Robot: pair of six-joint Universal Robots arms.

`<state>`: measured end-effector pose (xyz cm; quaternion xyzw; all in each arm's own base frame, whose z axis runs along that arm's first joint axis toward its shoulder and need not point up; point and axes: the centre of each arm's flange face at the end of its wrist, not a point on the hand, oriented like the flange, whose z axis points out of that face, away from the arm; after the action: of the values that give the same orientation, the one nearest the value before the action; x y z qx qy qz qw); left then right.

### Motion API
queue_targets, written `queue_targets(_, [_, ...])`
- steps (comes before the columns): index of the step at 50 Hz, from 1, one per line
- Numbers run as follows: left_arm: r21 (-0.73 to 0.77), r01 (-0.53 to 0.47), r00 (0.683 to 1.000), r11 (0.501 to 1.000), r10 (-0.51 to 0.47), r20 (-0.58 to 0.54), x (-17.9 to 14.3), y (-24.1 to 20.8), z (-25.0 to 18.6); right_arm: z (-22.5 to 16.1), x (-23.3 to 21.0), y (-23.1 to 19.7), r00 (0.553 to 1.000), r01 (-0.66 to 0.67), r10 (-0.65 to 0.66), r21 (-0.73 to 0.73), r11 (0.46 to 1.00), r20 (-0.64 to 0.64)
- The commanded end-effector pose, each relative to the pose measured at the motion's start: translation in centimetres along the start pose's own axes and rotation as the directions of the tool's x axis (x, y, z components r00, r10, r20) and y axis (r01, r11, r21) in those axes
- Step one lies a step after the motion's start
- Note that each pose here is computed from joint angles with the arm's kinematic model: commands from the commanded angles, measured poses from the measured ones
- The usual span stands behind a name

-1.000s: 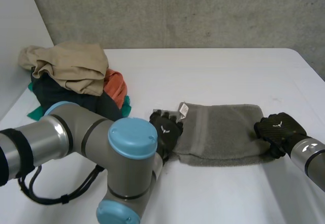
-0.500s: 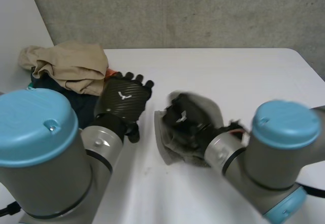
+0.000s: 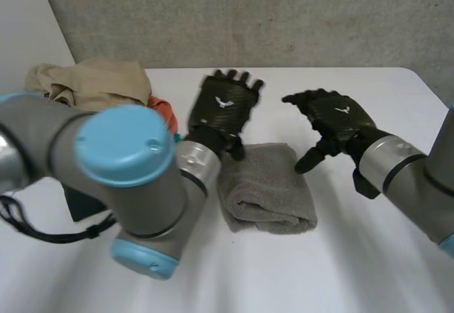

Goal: Fold the laundry.

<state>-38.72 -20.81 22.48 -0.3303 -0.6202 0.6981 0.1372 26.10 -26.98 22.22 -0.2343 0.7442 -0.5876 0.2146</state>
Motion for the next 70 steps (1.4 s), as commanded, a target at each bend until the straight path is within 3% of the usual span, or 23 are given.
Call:
queue_targets(1, [-0.205,0.012,0.996,0.979,-0.029,-0.081,2.3,4.7,1.1,2.6,1.3,4.0,1.0,-0.016,0.015,-0.192,0.981,-0.008])
queue_targets(6, [-0.428,-0.032,0.997,0.903,-0.003,-0.081,2.3,8.0,-0.4,3.8,1.6,6.7,1.0,0.003,0.001,-0.274,0.962,0.012])
queue_targets(14, [-0.521,-0.067,0.998,0.851,0.057,-0.034,1.6,9.7,-1.7,4.4,0.8,9.1,0.992,0.127,-0.113,-0.324,0.937,0.063])
queue_targets(20, [-0.503,-0.062,0.998,0.862,0.051,-0.036,1.6,8.8,-1.8,3.8,0.8,8.1,0.977,0.209,-0.208,-0.308,0.928,0.037])
queue_targets(25, [-0.387,-0.026,1.0,0.922,0.03,0.004,0.4,4.1,-1.7,3.0,1.0,5.7,0.969,0.237,-0.246,-0.214,0.948,-0.016])
queue_targets(32, [-0.276,0.004,0.999,0.961,0.007,0.04,-1.1,-0.1,-2.6,0.3,1.3,3.1,0.948,0.273,-0.282,-0.077,0.959,-0.145])
queue_targets(38, [-0.233,0.014,0.999,0.972,-0.022,-0.035,-1.1,-1.4,-4.0,-1.4,0.9,5.4,0.974,0.152,-0.171,-0.126,0.98,-0.15])
queue_targets(42, [-0.231,0.021,0.996,0.973,-0.04,-0.076,-1.7,-1.3,-4.6,-2.2,0.9,7.1,0.988,-0.021,-0.004,-0.158,0.987,-0.156])
queue_targets(48, [-0.219,0.03,0.993,0.975,-0.054,-0.107,-1.7,-0.9,-5.2,-2.3,-0.4,9.2,0.983,-0.185,0.18,-0.206,0.961,-0.043])
queue_targets(55, [-0.225,0.031,0.992,0.974,-0.056,-0.109,-1.6,-0.5,-5.2,-1.2,-0.6,10.7,0.971,-0.237,0.239,-0.215,0.947,-0.02])
queue_targets(70, [-0.225,0.032,0.993,0.974,-0.057,-0.106,-1.7,-0.3,-5.1,1.2,-1.2,11.9,0.977,-0.21,0.211,-0.2,0.957,-0.018])
